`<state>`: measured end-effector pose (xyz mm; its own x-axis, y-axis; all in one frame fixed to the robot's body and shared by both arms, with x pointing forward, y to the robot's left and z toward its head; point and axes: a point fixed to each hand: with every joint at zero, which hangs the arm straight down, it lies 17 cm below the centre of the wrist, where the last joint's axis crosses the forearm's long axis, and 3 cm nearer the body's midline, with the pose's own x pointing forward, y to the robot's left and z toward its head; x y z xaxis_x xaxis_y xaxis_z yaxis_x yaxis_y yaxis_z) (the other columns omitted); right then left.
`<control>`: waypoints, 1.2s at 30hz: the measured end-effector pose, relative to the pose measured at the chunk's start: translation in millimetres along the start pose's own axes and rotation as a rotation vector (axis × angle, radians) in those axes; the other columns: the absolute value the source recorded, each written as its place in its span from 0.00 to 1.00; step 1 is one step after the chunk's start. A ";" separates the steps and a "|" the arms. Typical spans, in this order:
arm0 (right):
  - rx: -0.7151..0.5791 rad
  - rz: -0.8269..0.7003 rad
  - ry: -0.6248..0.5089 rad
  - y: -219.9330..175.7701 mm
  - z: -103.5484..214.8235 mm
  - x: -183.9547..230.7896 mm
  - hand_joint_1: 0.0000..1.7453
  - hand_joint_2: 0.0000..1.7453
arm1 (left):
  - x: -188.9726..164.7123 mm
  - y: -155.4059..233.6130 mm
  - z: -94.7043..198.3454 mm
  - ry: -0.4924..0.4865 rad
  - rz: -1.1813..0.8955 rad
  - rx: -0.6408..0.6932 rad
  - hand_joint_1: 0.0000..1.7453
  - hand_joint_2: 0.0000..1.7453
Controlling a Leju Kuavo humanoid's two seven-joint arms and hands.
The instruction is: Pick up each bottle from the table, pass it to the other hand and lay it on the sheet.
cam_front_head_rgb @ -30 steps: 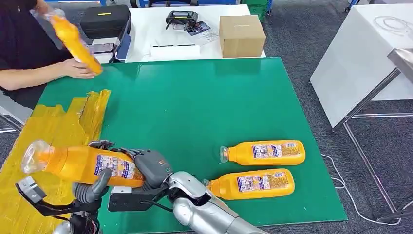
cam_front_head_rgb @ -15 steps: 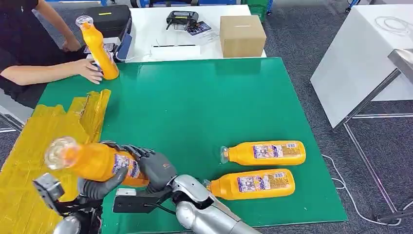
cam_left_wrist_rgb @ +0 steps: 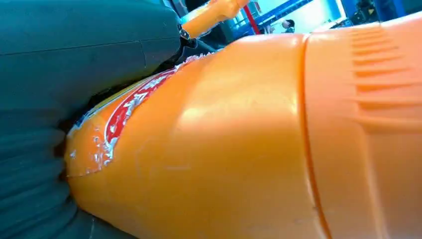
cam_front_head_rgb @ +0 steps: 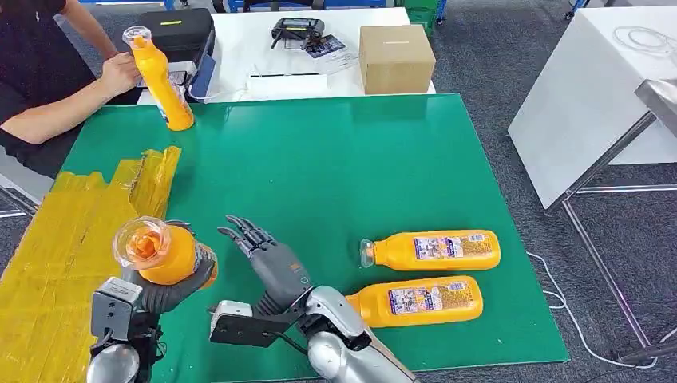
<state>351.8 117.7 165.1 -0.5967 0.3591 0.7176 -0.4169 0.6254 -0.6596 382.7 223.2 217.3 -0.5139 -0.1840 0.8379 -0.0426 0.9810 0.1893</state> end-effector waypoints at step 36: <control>0.080 0.078 -0.011 -81.7 75.4 -53.8 0.00 1.00 | -232.8 116.2 97.6 0.408 -1.472 -0.434 0.00 0.00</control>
<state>366.2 -5.0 163.5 -0.6368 0.3970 0.6610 -0.4216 0.5385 -0.7296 413.7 386.0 -5.7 0.0112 -0.9901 -0.1399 0.0001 -0.1400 0.9902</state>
